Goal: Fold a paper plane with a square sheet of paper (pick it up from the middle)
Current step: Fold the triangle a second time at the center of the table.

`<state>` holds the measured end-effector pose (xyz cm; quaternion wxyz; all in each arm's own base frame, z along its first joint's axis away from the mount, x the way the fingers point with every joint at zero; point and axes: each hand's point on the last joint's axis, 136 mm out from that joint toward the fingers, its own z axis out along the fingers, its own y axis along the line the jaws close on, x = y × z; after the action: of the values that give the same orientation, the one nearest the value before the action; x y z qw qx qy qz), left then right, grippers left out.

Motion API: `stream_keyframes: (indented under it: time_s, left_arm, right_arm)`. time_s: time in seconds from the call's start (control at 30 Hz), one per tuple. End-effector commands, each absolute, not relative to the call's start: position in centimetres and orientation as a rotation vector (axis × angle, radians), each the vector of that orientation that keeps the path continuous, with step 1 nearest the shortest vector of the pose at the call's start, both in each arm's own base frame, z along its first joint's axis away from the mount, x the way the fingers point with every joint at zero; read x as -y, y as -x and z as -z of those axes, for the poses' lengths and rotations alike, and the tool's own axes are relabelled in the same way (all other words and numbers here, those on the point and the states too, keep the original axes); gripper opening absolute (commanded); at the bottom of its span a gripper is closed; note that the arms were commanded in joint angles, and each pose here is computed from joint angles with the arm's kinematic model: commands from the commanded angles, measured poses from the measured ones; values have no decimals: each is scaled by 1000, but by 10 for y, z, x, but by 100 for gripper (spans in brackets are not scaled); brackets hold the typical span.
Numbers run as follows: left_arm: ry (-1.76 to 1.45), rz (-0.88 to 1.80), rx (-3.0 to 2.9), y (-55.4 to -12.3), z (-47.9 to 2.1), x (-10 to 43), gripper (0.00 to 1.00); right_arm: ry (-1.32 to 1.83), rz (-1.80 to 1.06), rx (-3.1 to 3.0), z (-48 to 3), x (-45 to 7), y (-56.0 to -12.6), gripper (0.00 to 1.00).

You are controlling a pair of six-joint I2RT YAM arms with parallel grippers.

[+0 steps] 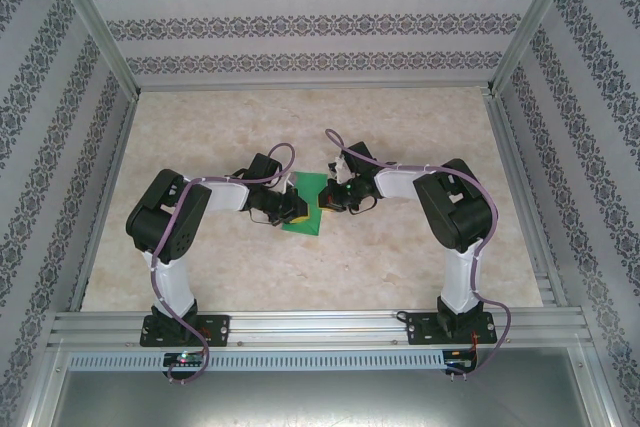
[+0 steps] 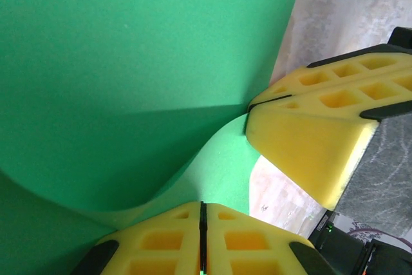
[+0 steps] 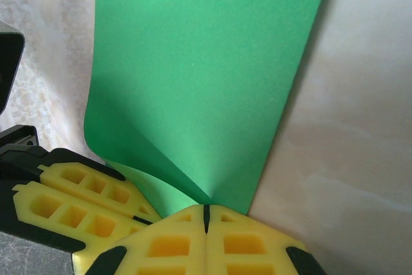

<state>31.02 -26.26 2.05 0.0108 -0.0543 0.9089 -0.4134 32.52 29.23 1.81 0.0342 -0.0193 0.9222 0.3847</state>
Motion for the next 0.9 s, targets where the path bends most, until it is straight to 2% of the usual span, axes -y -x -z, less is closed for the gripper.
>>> stream_keyframes:
  time_s: [0.0, 0.37, 0.47, 0.7, 0.87]
  left_arm:
    - [193, 1179, -2934, -295, -1, 253, 11]
    - [232, 1026, -3019, -285, 12, 238, 11]
    - [243, 1011, -3022, -286, 13, 237, 10]
    - [246, 1000, -3023, -286, 14, 238, 10]
    - [250, 1001, -3022, -286, 15, 238, 9]
  right_arm:
    - [67, -1138, -2873, -7, -287, -325, 0]
    - [11, -1067, -2817, -40, -276, -335, 16]
    - [12, -1030, -2803, -44, -271, -335, 16]
    - [117, -1081, -2815, -42, -293, -323, 6]
    - [119, -1086, -2839, -32, -302, -323, 4]
